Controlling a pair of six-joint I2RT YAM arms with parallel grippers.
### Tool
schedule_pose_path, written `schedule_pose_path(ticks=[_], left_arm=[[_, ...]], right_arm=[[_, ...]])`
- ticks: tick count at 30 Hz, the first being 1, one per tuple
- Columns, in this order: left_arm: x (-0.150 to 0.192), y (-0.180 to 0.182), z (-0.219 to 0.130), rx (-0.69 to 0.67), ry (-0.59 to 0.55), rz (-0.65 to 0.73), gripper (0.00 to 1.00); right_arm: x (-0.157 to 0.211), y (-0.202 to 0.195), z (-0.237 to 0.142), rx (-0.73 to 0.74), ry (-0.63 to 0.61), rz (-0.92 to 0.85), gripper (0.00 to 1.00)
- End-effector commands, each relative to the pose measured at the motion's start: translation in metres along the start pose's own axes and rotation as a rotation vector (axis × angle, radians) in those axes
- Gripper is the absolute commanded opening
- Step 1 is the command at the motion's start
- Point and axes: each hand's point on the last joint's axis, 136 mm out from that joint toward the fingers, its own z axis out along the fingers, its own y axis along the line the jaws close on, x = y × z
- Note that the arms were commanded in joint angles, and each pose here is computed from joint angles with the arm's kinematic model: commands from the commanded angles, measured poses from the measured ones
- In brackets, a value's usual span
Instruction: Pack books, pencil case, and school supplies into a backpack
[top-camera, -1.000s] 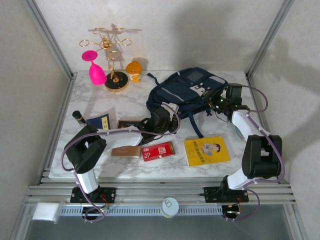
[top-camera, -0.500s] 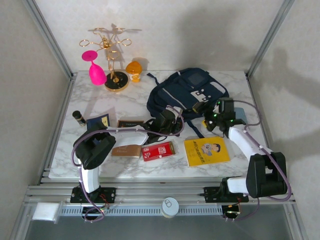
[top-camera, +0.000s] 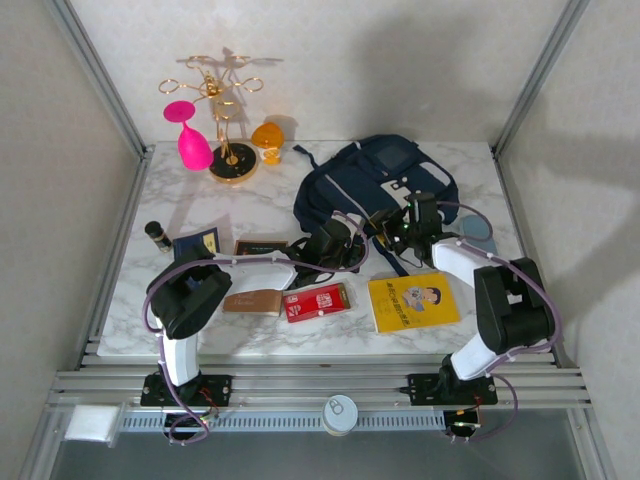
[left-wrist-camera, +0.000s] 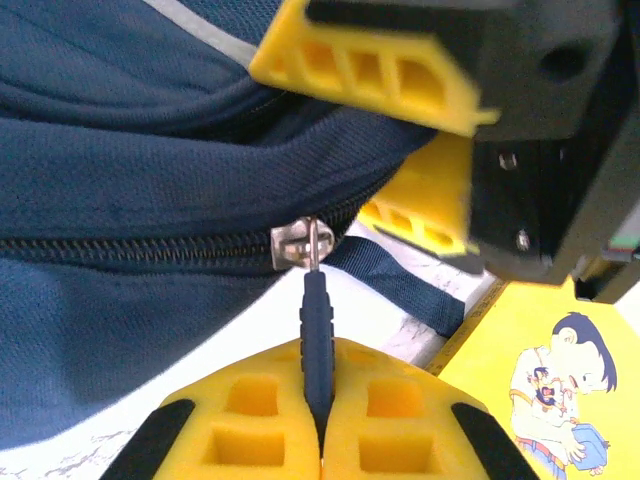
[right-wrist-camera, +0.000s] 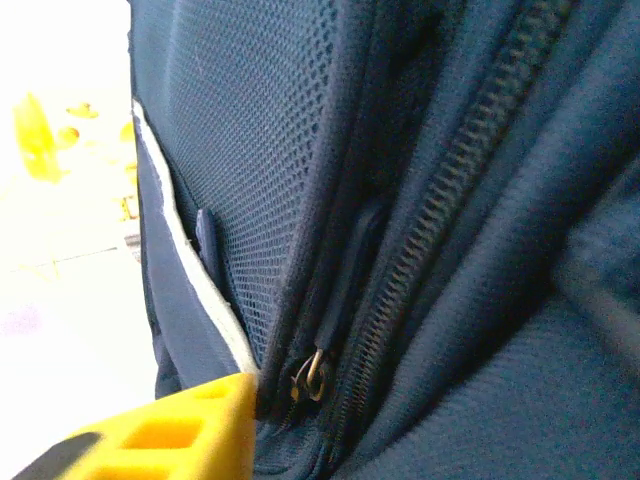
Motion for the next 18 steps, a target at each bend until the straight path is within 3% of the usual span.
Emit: schedule_pose_path(ticks=[1, 6, 13, 18], left_arm=[[-0.018, -0.02, -0.01, 0.048, -0.04, 0.003, 0.0], [0.002, -0.011, -0.022, 0.03, 0.02, -0.049, 0.0], [0.04, 0.023, -0.043, -0.074, 0.123, -0.041, 0.0], [0.044, 0.025, -0.047, -0.057, 0.149, -0.019, 0.0]], right_arm=[[-0.013, 0.024, 0.003, -0.038, -0.041, -0.121, 0.21], [-0.018, 0.025, -0.015, 0.005, -0.025, -0.359, 0.01], [-0.051, 0.019, -0.055, -0.01, -0.022, -0.555, 0.0], [-0.08, 0.035, -0.055, -0.01, -0.057, -0.612, 0.0]])
